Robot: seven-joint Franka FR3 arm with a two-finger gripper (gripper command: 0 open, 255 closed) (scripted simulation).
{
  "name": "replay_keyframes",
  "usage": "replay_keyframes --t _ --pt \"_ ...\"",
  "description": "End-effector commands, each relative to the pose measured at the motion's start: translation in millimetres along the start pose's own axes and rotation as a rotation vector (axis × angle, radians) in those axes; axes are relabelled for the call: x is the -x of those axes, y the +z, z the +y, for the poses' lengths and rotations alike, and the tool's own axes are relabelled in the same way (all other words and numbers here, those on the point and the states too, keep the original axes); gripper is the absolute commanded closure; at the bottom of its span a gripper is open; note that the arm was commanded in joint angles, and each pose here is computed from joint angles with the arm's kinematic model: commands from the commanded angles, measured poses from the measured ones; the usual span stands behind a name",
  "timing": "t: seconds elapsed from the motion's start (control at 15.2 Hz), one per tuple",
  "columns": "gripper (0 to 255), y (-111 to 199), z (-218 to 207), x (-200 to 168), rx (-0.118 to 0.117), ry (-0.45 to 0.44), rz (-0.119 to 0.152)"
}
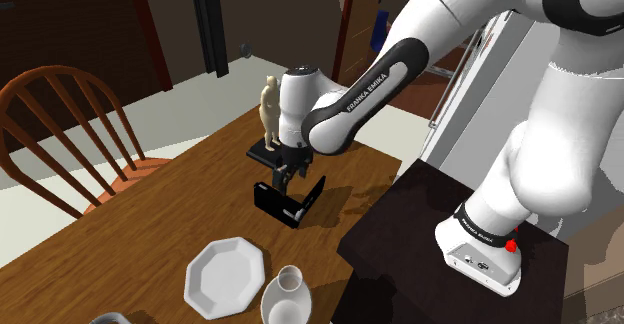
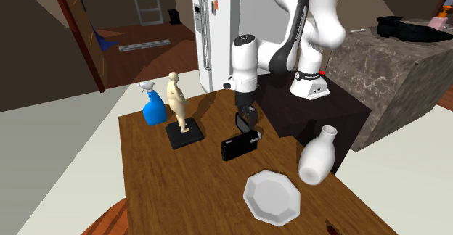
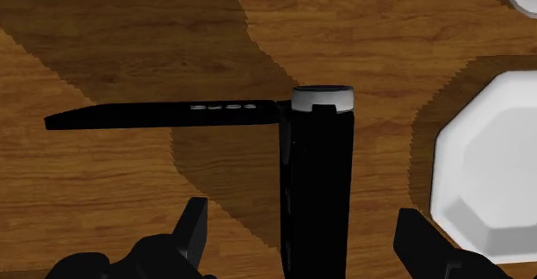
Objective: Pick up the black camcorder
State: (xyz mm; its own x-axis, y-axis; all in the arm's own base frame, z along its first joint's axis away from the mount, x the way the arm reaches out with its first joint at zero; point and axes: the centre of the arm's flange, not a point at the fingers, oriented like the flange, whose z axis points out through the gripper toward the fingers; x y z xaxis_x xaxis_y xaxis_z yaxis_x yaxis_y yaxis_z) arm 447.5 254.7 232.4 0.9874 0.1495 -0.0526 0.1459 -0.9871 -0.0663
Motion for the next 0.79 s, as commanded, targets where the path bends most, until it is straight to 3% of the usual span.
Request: replay_keyframes --t 0.0,0.73 --pt "0 18.8 -15.3 -13.2 0.005 -0.015 0.008" --pt "0 73.5 -23.1 -24.1 0.009 -0.026 0.014"
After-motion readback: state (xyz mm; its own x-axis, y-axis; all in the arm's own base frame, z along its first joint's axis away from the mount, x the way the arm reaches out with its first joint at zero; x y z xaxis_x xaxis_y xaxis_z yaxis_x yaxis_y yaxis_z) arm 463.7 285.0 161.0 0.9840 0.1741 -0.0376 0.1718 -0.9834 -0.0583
